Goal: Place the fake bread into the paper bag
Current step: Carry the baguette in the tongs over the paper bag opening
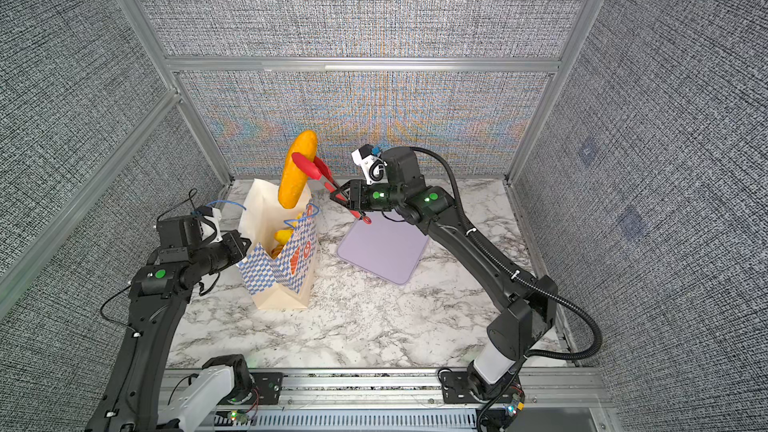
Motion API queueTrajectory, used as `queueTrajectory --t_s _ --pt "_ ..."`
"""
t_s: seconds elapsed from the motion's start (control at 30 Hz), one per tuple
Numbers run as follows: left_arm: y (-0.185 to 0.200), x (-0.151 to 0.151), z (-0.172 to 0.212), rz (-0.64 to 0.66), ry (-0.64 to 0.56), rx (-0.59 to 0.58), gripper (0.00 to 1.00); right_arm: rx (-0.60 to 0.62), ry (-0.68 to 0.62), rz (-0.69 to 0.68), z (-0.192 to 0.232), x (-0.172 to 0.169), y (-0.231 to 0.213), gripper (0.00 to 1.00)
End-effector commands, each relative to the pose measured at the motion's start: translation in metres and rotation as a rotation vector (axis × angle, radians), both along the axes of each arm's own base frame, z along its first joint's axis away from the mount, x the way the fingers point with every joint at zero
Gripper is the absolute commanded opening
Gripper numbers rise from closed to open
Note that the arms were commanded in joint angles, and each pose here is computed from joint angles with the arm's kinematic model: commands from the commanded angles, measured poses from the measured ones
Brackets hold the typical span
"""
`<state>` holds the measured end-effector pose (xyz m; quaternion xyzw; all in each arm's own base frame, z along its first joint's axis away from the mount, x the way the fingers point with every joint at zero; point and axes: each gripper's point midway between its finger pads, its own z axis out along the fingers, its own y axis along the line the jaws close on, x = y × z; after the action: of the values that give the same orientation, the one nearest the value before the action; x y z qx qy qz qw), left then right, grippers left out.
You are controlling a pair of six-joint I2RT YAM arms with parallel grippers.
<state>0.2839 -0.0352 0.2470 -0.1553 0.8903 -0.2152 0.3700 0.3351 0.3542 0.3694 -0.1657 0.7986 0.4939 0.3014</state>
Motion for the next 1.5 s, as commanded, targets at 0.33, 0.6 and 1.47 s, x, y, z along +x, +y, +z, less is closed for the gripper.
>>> queueTrajectory --t_s 0.33,0.6,1.47 --pt "0.000 -0.001 -0.001 -0.003 -0.004 0.001 0.03 -0.012 -0.044 0.084 0.004 -0.014 0.021 0.41" --pt "0.000 -0.001 0.001 -0.001 -0.006 -0.001 0.03 -0.066 -0.061 0.107 -0.001 -0.022 0.027 0.41" --pt "0.000 -0.002 0.000 0.000 -0.005 0.000 0.03 -0.134 -0.064 0.154 -0.014 -0.040 0.035 0.46"
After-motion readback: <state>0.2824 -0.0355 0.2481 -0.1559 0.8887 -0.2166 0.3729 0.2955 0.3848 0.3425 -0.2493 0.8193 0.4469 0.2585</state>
